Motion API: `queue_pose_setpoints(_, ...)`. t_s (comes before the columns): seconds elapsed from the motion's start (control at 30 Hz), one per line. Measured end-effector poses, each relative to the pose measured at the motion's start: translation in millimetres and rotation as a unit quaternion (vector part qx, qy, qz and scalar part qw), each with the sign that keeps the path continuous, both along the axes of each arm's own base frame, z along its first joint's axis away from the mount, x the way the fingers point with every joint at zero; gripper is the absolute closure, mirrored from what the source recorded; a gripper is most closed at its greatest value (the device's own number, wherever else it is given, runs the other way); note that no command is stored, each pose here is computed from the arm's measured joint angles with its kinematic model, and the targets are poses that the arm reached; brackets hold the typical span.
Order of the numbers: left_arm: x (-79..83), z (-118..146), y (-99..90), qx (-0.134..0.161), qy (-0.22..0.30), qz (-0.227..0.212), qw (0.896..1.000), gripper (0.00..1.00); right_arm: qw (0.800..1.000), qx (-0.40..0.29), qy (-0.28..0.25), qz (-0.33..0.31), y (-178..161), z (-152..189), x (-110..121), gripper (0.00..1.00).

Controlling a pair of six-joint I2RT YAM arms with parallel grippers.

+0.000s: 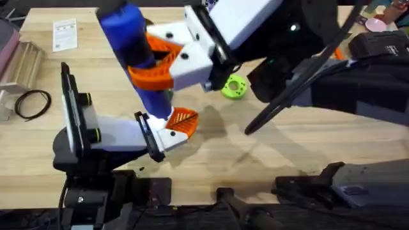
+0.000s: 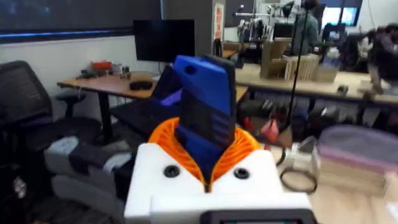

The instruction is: Pick up the gripper from the table and insert it into the empty holder that is missing its gripper. Then pick up a screw, insert it into the mounting hole, and use the screwdriver to tighten it. Finally, clean up the table by picking up the vegetable and placing it into the bucket.

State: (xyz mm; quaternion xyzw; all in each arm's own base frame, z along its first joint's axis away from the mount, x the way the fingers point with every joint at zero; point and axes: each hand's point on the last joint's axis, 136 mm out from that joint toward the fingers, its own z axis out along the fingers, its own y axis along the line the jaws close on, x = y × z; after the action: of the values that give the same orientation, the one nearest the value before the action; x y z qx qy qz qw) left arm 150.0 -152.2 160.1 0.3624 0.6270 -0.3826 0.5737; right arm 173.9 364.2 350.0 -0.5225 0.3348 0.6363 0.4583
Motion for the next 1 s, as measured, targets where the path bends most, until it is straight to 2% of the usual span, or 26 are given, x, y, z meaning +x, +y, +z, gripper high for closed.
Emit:
queue_pose_setpoints(0.23,0.0,0,0.0,0.0,0.0,0.0,1.0,0.992,1.0,0.015,-0.012,-0.002,5,38,8,0.982)
queue_pose_setpoints(0.4,0.0,0,0.0,0.0,0.0,0.0,1.0,0.992,1.0,0.016,-0.015,-0.001,7,54,10,0.982)
queue_pose_setpoints(0.53,0.0,0,0.0,0.0,0.0,0.0,1.0,0.992,0.999,-0.032,0.023,0.002,12,54,21,0.982)
queue_pose_setpoints(0.63,0.0,0,0.0,0.0,0.0,0.0,1.0,0.992,0.995,-0.081,0.064,-0.014,13,47,40,0.982)
queue_pose_setpoints(0.7,0.0,0,0.0,0.0,0.0,0.0,1.0,0.992,0.987,-0.119,0.099,-0.038,11,38,58,0.982)
queue_pose_setpoints(0.8,0.0,0,0.0,0.0,0.0,0.0,1.0,0.992,0.965,-0.182,0.149,-0.114,-1,16,93,0.983)
queue_pose_setpoints(0.87,0.0,0,0.0,0.0,0.0,0.0,1.0,0.992,0.945,-0.224,0.162,-0.174,-17,0,115,0.983)
queue_pose_setpoints(1.0,0.0,0,0.0,0.0,0.0,0.0,1.0,0.992,0.91,-0.284,0.155,-0.26,-60,-11,142,0.983)
